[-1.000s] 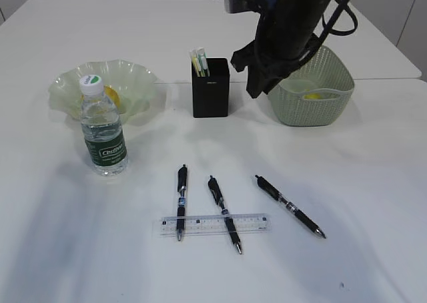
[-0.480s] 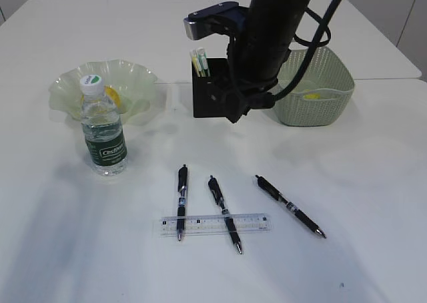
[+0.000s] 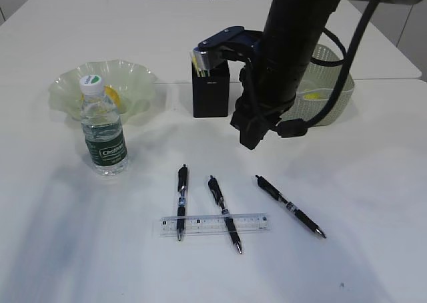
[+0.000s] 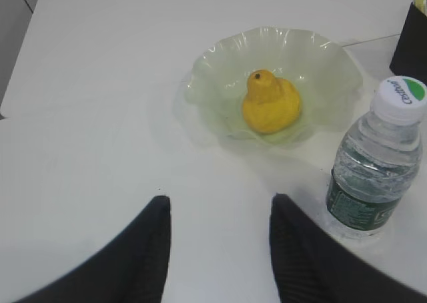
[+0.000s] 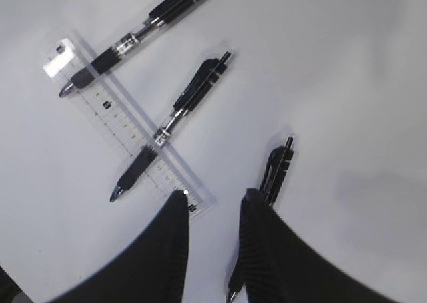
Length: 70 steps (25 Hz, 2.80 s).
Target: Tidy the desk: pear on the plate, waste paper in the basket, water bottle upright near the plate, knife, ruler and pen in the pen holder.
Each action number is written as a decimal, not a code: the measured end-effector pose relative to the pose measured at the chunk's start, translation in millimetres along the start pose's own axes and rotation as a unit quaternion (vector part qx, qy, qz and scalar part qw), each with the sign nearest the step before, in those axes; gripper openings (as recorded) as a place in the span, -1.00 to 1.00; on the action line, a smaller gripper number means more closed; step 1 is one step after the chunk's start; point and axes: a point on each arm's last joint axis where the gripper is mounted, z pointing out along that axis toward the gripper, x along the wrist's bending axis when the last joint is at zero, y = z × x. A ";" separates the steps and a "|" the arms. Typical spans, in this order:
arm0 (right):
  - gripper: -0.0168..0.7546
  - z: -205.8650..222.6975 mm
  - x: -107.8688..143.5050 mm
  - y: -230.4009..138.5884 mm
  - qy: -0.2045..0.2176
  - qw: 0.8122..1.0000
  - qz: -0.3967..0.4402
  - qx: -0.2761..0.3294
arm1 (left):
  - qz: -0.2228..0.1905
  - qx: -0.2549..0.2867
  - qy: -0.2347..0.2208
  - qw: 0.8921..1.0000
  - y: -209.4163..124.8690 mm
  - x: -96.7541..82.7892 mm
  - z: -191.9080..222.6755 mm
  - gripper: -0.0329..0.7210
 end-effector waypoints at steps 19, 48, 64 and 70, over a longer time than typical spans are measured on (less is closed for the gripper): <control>-0.44 -21.8 14.0 -8.5 0.022 0.999 -0.019 -0.030 | 0.000 0.014 -0.002 1.000 -2.5 -0.3 0.0 -0.01; -0.44 -14.5 16.9 -12.3 0.031 0.987 -0.158 -0.027 | 0.022 0.014 0.002 1.000 -2.6 0.7 0.0 -0.01; -0.44 3.4 22.6 -22.5 0.041 0.939 -0.341 0.002 | 0.023 0.014 0.002 1.000 -2.6 0.7 0.0 -0.01; -0.44 10.0 49.5 -12.8 0.032 0.920 -0.389 0.026 | 0.023 0.014 0.002 1.000 -2.6 0.7 0.0 -0.01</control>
